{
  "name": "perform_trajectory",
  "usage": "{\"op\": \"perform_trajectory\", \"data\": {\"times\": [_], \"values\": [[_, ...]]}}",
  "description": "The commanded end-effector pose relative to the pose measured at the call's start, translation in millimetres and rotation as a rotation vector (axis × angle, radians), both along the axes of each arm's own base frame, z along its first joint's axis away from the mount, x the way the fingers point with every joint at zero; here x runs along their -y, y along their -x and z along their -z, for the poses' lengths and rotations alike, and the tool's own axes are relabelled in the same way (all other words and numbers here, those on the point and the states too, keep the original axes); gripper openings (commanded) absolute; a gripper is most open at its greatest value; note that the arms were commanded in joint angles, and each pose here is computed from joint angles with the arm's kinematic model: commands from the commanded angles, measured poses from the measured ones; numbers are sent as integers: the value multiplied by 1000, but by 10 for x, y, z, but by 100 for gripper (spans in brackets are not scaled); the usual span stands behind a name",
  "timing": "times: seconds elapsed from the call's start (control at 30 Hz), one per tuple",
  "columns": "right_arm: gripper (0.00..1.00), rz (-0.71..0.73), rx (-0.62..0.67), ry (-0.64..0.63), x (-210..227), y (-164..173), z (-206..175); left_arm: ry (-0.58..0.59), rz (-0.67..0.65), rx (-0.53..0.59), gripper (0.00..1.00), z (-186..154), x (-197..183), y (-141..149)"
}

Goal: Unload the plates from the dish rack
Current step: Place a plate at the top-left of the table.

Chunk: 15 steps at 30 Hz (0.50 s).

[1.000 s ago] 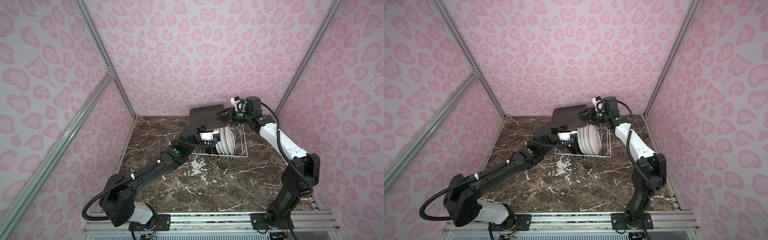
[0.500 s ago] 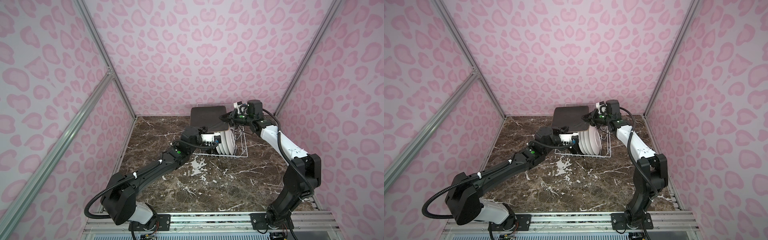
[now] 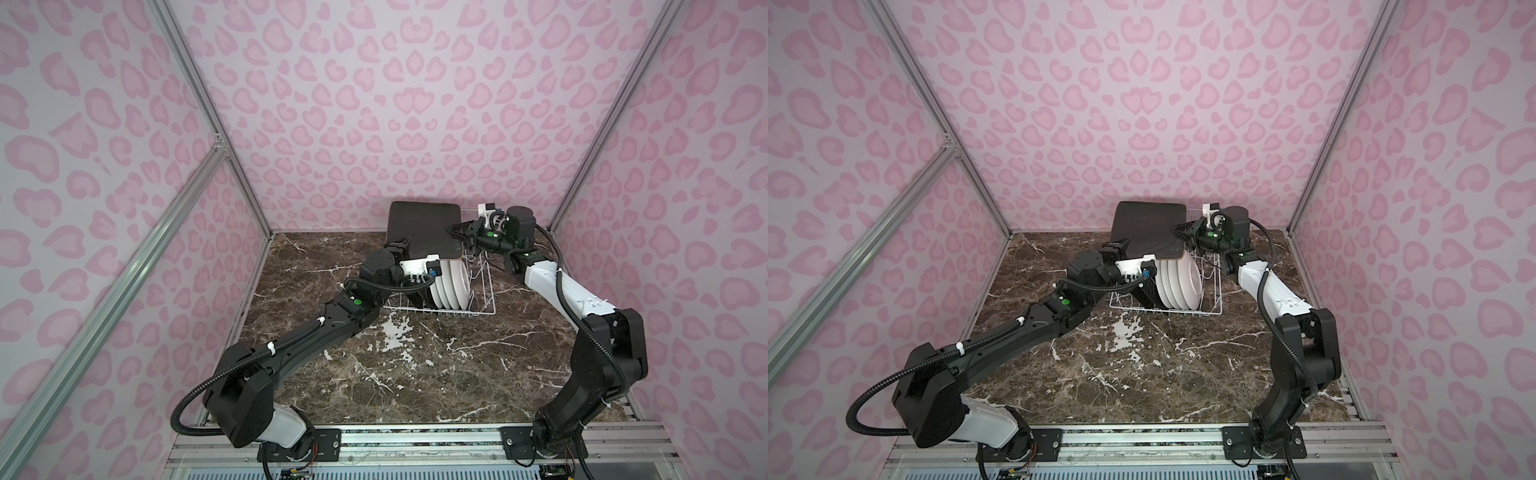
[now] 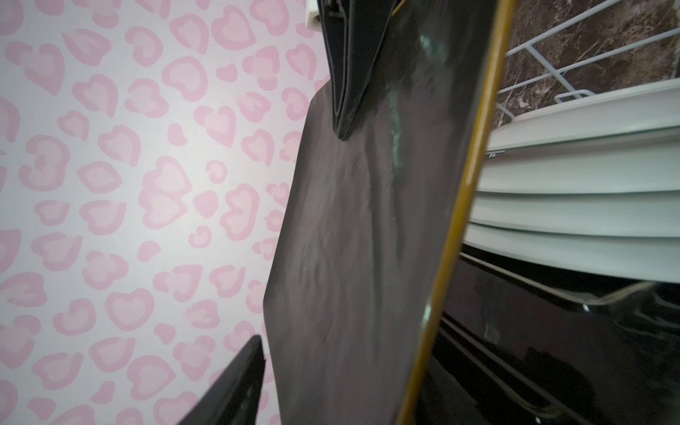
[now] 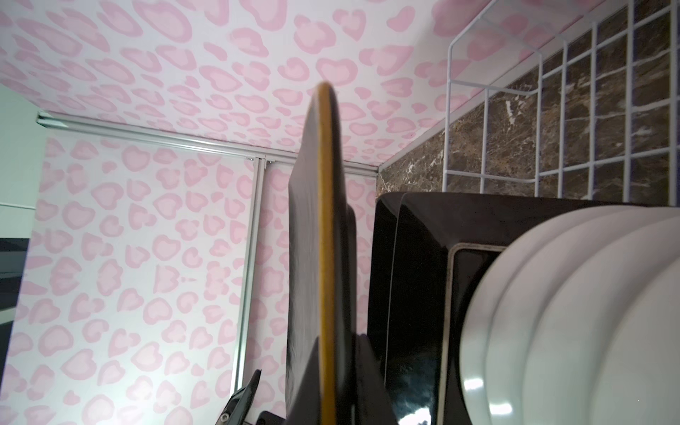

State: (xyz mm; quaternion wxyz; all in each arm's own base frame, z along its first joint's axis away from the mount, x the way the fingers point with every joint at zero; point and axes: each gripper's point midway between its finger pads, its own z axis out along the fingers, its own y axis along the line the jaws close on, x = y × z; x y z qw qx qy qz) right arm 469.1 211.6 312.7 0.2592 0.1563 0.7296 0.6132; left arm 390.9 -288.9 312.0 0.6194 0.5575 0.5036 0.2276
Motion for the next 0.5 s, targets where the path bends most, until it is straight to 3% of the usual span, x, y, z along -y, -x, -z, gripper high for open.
{"op": "perform_trajectory", "data": {"times": [0.0,0.2,0.47], "values": [[0,9,188,-121,31,3,-596,62,7,42,80,-196,15,5],[0,57,206,-120,123,-71,-657,129,12,6,87,-262,-31,77],[0,114,213,-67,265,-144,-606,530,20,-115,93,-906,-390,262]]}}
